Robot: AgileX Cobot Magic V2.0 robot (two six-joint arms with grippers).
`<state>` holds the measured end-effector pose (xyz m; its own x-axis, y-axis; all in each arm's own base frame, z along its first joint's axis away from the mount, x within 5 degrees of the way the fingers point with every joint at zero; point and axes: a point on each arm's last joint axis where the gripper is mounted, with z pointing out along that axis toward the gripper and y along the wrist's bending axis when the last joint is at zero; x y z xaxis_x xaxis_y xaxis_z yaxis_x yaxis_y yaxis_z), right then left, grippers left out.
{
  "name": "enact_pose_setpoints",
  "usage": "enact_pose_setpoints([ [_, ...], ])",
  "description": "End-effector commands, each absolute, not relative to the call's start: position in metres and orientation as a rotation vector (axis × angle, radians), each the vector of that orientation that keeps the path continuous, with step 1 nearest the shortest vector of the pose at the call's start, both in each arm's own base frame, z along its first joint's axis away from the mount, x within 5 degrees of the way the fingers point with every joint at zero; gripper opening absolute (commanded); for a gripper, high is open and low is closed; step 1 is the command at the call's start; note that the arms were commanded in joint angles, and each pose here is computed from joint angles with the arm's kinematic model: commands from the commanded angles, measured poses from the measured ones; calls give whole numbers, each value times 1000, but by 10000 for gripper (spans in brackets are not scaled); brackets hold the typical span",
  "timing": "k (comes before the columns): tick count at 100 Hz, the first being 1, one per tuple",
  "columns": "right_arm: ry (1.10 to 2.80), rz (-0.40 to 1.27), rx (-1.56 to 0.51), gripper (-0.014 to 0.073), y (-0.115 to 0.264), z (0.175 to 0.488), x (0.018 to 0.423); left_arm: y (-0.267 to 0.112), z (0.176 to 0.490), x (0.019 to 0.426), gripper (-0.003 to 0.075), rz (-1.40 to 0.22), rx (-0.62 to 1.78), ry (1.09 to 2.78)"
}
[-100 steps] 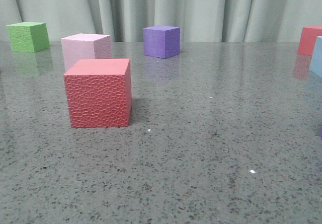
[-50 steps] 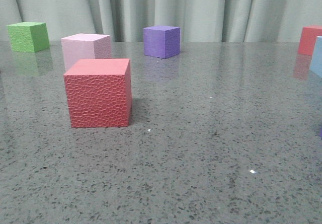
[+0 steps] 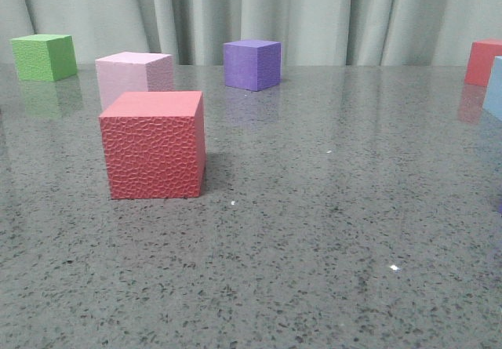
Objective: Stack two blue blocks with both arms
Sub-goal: 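Lower the open right gripper over the light blue cube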
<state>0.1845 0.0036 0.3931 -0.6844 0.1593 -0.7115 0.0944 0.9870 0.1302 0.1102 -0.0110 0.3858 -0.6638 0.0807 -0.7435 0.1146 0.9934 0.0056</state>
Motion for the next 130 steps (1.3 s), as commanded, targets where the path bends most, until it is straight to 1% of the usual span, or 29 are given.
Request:
enact_pose_setpoints([
  [1,2241,92,173,636,2,410,201,-12,400,113,673,-62,126,2209],
  [35,2297,61,174,636,0,409,255,-12,400,113,673,-62,126,2209],
  [65,2331,23,244,636,-19,402,292,-12,400,113,673,-62,126,2209],
  [79,2370,13,227,636,-20,390,307,-12,400,113,673,-62,126,2209],
  [105,2443,9,231,636,-22,357,337,-12,400,113,673,-62,126,2209],
  [130,2490,5,233,636,-23,332,355,-12,400,113,673,-62,126,2209],
])
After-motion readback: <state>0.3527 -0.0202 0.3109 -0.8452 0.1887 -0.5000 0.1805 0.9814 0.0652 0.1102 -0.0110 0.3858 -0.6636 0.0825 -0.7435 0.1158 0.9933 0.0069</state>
